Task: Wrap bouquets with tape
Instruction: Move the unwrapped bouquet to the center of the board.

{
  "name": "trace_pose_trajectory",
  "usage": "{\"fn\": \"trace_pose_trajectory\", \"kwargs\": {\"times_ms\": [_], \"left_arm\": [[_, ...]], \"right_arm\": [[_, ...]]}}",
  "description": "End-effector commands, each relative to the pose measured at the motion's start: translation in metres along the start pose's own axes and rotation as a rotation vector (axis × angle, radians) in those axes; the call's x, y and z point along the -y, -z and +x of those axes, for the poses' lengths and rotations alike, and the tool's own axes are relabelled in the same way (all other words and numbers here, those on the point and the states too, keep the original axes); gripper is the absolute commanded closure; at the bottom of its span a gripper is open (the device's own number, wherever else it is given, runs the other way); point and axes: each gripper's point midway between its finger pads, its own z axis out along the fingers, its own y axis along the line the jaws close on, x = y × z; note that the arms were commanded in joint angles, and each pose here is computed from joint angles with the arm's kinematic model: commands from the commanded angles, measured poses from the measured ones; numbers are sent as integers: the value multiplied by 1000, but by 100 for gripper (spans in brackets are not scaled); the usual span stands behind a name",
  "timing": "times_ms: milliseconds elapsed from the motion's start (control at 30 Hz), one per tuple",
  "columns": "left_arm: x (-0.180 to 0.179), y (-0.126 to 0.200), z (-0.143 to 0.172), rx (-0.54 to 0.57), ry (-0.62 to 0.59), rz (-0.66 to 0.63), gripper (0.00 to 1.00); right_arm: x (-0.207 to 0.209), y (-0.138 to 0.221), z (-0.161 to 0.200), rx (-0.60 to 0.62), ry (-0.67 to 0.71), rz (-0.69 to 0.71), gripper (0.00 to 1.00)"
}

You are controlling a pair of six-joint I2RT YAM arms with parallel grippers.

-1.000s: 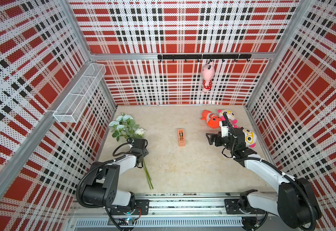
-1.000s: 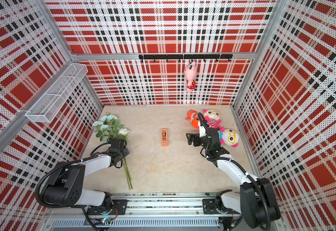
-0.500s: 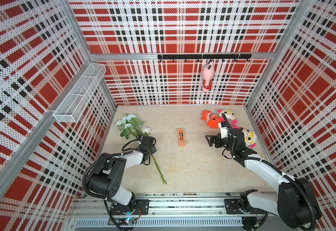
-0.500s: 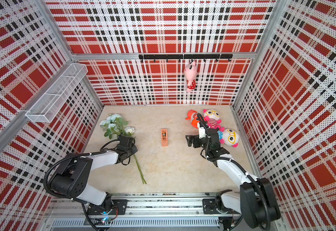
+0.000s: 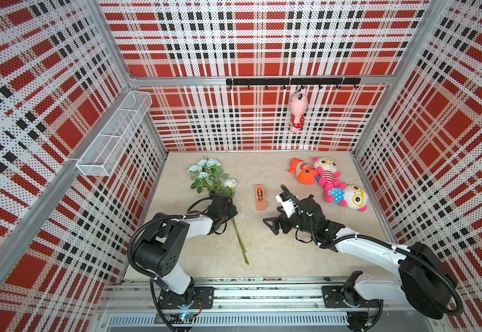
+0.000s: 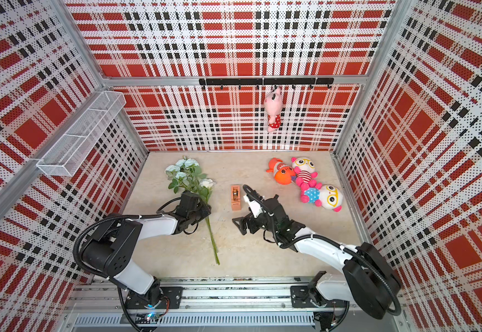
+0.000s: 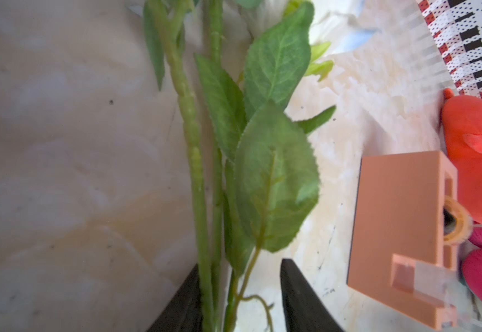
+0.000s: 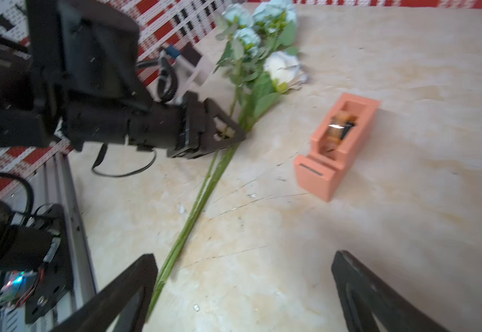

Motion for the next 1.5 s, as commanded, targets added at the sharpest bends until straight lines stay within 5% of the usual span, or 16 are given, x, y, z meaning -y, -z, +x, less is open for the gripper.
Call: {"fn": "trace_pose_trajectory", "kwargs": {"times_ms": [0,167,433,733,1133,1467], "left_arm": [[14,17,-22,17,44,115,51],[13,57,-80,129,89,214,38],[-46,126,-157,355,140,172,24],[-59,144,-173,436,113,135,23],[-51,148,-174,449,77,152,25],[-47,153,-176,469,64,150,25]], "right_arm": [[-22,-17,2,29,19,-20,4],[-41,-60,13,-62,15,-22,8],[-32,-153,24,-248,4,118,10],[-7,-217,34,-376,57,276,20],[5,-221,64,-519,151,298,67],[16,-185,86,-644,366,206,82]]}}
